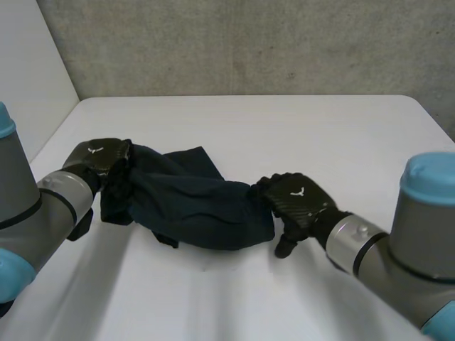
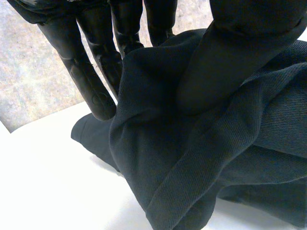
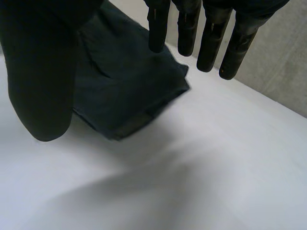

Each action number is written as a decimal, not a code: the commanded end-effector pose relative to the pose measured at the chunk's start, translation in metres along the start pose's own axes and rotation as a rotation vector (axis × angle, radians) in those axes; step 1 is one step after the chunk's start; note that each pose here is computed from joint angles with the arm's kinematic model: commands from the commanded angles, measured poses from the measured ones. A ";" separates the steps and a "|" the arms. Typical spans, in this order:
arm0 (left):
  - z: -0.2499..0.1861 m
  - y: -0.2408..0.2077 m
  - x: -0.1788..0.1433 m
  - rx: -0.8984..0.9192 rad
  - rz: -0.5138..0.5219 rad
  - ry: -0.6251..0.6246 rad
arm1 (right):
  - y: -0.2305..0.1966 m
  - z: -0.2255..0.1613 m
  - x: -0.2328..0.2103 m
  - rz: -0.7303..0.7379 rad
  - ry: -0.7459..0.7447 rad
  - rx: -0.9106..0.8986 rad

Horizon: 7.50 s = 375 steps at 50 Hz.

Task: Fold the shorts.

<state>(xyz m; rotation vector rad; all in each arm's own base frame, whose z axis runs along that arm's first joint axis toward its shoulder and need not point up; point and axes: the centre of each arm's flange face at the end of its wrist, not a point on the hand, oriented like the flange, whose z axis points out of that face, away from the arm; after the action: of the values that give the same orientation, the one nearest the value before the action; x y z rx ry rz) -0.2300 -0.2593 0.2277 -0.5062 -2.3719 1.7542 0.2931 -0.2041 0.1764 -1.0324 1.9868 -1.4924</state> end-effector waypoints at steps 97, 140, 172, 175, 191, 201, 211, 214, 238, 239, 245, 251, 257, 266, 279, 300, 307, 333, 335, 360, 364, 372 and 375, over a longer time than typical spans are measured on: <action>0.029 -0.051 0.003 -0.188 -0.272 0.184 | 0.022 0.048 -0.024 0.321 0.307 0.140; 0.054 -0.037 0.029 -0.061 0.025 0.182 | -0.087 0.050 0.023 -0.483 0.305 0.024; 0.055 -0.050 0.015 0.213 0.051 0.150 | -0.064 0.034 0.011 -0.447 0.281 0.148; 0.059 -0.019 0.016 0.119 0.070 0.154 | -0.028 0.036 0.005 -0.429 0.233 0.030; 0.019 0.001 0.021 0.006 0.229 0.192 | 0.000 0.028 0.002 -0.163 0.217 -0.052; -0.035 -0.008 0.012 0.041 0.135 0.121 | 0.012 0.020 0.000 0.132 0.212 -0.138; -0.077 0.022 0.006 -0.031 -0.105 0.018 | 0.009 0.019 0.001 0.138 0.214 -0.127; -0.080 0.036 0.007 -0.075 -0.106 0.014 | 0.009 0.019 0.001 0.142 0.214 -0.127; -0.031 0.084 0.003 -0.116 -0.112 -0.021 | 0.006 0.015 0.000 0.144 0.212 -0.118; -0.029 0.083 0.003 -0.115 -0.111 -0.020 | 0.007 0.014 0.000 0.144 0.211 -0.120; -0.017 0.083 0.003 -0.115 -0.111 -0.020 | 0.008 0.014 -0.001 0.144 0.208 -0.121; -0.003 0.080 0.003 -0.104 -0.110 -0.018 | 0.008 0.014 0.000 0.145 0.210 -0.123; 0.008 0.080 0.003 -0.101 -0.110 -0.015 | 0.008 0.015 0.000 0.145 0.211 -0.121; 0.024 0.068 0.002 -0.058 -0.107 -0.010 | 0.001 0.016 0.002 0.122 0.218 -0.098; -0.046 -0.058 0.004 0.166 0.264 0.086 | -0.105 -0.029 0.010 -0.329 0.285 0.101; -0.031 0.021 0.020 -0.211 0.552 0.305 | -0.053 -0.028 -0.002 -0.451 0.131 -0.312; 0.027 0.022 0.014 -0.119 0.580 0.198 | -0.044 0.019 0.011 -0.469 0.200 -0.218; 0.046 -0.198 0.017 0.957 0.483 -0.331 | -0.234 0.037 0.053 -0.565 0.670 0.861; 0.050 -0.183 0.017 0.910 0.490 -0.312 | -0.211 0.045 0.051 -0.561 0.630 0.764; 0.035 0.046 0.023 0.200 0.582 -0.024 | -0.011 0.040 0.023 -0.309 0.307 -0.043; 0.017 0.040 0.019 0.168 0.577 0.004 | -0.017 0.024 0.027 -0.265 0.301 -0.043; 0.005 0.047 -0.004 0.026 0.388 0.068 | 0.008 0.011 0.021 -0.166 0.195 -0.112; 0.002 0.051 -0.009 -0.042 0.236 0.095 | 0.012 0.009 0.024 -0.106 0.197 -0.118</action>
<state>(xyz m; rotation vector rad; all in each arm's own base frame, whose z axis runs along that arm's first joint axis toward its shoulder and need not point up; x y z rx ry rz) -0.2260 -0.2527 0.1839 -1.1431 -2.2775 1.9554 0.2900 -0.2308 0.1757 -1.1771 2.1748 -1.7086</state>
